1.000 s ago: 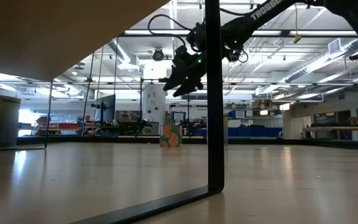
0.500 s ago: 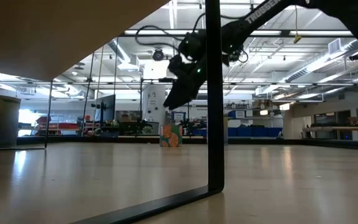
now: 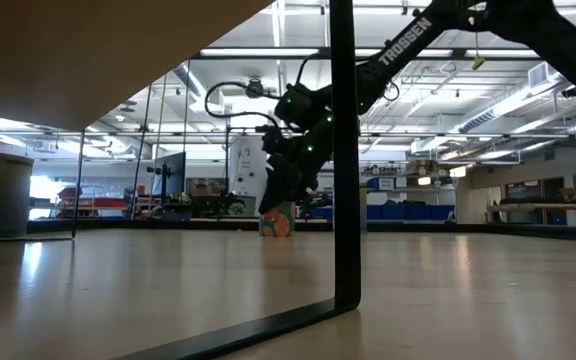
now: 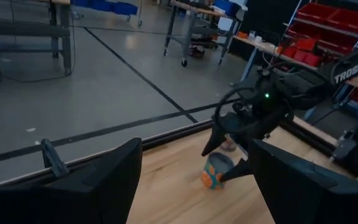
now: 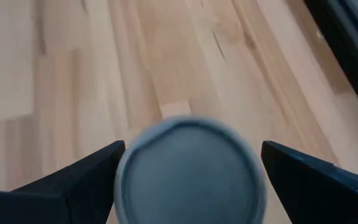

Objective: Pick and place cans onto a shelf
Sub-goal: Put the canned oranges on the shelf

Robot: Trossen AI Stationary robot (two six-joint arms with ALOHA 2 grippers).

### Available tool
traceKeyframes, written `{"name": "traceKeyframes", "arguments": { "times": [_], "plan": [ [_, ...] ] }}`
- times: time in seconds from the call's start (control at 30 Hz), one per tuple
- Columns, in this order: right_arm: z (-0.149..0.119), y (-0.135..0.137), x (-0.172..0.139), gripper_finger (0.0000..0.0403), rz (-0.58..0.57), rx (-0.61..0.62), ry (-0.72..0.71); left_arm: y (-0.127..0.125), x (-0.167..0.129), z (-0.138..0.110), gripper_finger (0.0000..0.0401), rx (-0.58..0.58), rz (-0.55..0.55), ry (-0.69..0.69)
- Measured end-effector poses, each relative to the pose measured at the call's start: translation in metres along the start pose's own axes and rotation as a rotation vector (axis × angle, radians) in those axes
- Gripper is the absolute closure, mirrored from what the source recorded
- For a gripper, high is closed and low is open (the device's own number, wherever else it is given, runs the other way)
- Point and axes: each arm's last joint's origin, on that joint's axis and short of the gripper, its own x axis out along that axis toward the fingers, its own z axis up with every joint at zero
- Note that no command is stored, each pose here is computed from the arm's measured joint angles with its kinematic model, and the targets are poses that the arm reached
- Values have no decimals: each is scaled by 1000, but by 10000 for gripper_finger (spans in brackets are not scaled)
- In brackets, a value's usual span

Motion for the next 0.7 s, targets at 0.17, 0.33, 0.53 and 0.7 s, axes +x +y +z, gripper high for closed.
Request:
{"name": "traceKeyframes", "arguments": {
  "times": [0.17,0.33,0.53,0.7],
  "plan": [
    [-2,0,1,30,-20,6,18,-1,0,-1,103,47,-39,45],
    [-7,-1,1,52,-26,15,70,-2,0,-2,103,73,-64,74],
    [-3,5,0,102,-13,43,73,-2,0,-2,103,90,-69,76],
    [23,26,-13,112,19,42,75,-9,-1,2,103,97,-138,88]
  ]
}}
